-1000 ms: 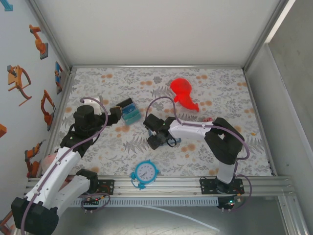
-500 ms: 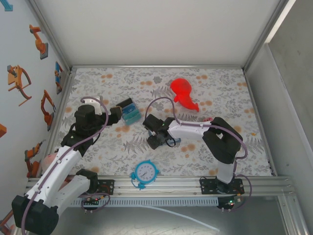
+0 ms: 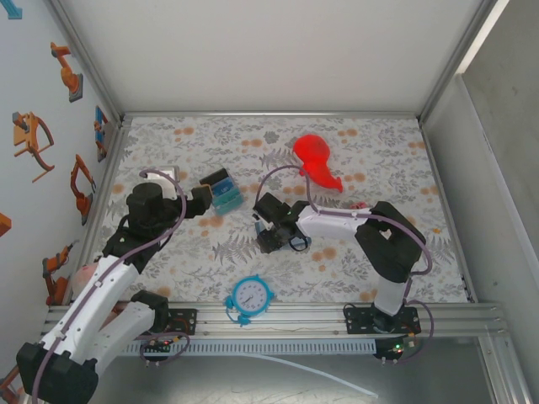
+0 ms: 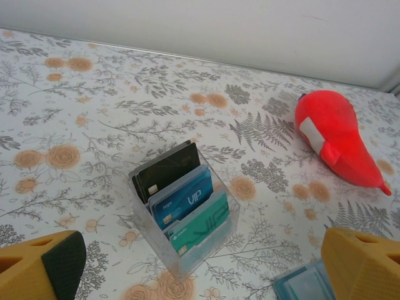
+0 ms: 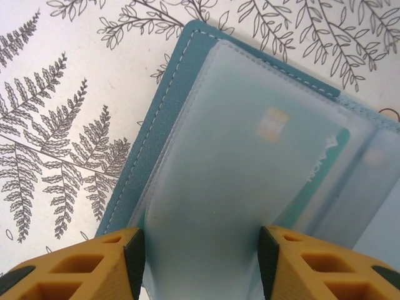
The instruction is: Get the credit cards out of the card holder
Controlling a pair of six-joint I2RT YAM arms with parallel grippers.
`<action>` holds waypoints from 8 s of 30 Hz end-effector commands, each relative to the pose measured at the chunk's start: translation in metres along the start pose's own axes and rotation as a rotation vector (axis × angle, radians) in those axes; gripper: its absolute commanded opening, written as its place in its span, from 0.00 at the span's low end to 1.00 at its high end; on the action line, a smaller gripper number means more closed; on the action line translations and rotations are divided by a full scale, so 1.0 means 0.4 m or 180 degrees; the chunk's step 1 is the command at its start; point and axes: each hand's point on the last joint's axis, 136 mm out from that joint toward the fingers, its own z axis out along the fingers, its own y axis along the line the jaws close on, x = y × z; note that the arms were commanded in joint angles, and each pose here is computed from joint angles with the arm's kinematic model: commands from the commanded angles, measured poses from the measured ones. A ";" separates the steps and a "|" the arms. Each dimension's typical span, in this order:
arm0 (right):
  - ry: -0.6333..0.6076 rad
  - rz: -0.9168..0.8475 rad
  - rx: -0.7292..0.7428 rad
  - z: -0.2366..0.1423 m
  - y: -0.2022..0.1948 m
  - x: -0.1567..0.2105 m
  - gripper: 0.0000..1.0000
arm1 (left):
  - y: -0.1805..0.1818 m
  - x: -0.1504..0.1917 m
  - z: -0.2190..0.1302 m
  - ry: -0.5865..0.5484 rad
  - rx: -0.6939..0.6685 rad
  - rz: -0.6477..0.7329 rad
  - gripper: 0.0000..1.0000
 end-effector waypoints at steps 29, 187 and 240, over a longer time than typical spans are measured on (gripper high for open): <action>-0.0528 0.0406 0.0464 -0.110 -0.122 0.000 0.38 | -0.097 -0.047 -0.013 -0.0145 0.0147 0.0395 0.97; -0.0426 0.2050 -0.1280 -0.041 -0.167 -0.006 0.00 | -0.204 0.444 0.269 0.1465 -0.0546 0.2270 0.97; -0.0544 0.1909 -0.1553 -0.071 -0.144 -0.056 0.18 | -0.285 0.481 0.332 0.1495 -0.0300 0.2501 0.97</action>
